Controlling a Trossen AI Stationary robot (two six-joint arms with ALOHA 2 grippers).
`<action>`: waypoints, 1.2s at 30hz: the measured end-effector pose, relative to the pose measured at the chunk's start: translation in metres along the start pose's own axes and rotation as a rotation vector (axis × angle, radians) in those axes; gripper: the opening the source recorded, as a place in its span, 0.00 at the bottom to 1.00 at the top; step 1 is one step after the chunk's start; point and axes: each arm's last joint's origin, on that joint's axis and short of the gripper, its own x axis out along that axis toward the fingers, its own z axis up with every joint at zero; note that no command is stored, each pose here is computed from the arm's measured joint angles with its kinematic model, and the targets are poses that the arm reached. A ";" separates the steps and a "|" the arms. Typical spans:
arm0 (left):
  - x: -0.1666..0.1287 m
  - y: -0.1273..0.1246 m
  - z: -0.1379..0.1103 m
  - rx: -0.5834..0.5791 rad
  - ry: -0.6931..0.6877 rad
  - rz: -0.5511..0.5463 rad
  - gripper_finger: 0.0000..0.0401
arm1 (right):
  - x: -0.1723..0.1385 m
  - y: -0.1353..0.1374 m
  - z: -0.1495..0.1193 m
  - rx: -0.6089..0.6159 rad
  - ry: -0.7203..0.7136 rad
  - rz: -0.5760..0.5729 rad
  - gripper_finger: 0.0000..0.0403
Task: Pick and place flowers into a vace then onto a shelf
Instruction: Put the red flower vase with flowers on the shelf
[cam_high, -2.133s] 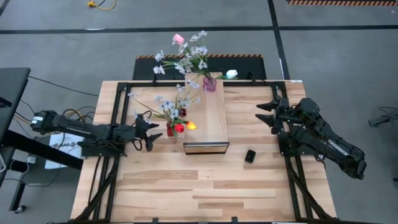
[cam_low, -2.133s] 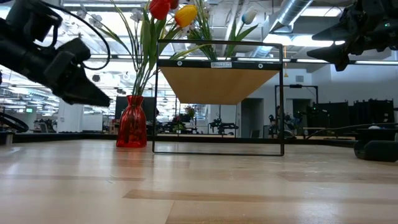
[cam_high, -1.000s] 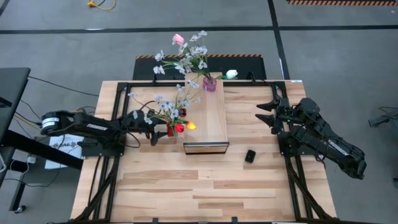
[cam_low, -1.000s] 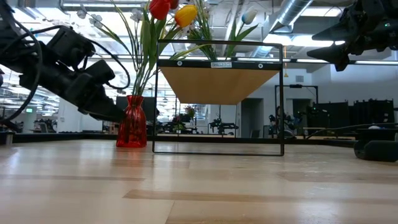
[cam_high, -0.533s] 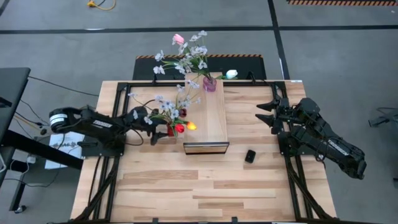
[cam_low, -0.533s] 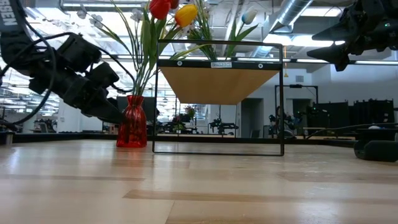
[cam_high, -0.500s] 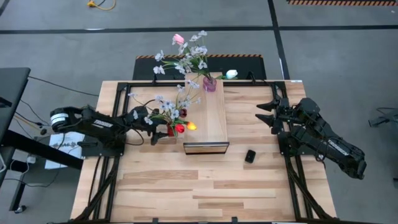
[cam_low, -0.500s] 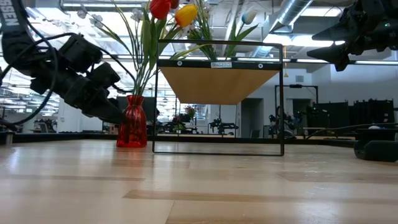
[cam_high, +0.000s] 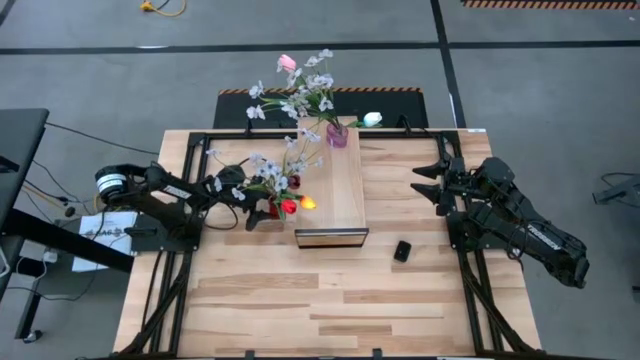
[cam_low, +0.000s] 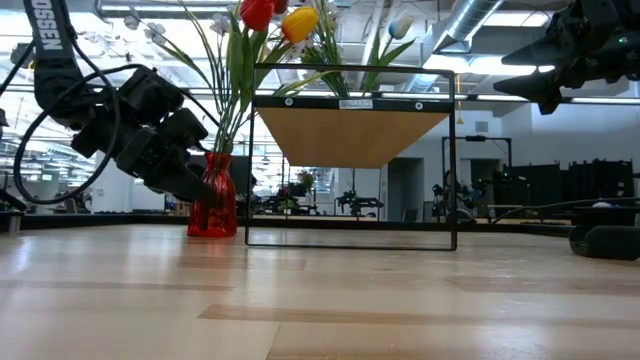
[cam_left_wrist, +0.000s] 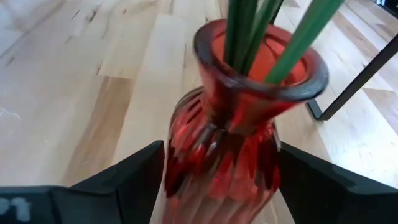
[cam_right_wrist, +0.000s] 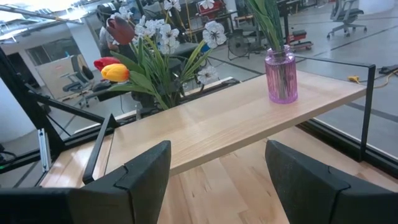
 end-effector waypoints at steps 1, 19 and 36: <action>0.000 0.000 0.000 -0.002 0.001 0.001 0.69 | 0.000 0.000 0.000 -0.001 0.000 0.000 0.63; 0.000 -0.001 0.001 -0.028 -0.005 -0.032 0.56 | 0.000 0.000 0.000 -0.007 0.000 0.000 0.63; -0.005 -0.012 0.009 0.022 -0.010 -0.036 0.54 | 0.000 0.000 0.000 -0.007 0.000 0.000 0.63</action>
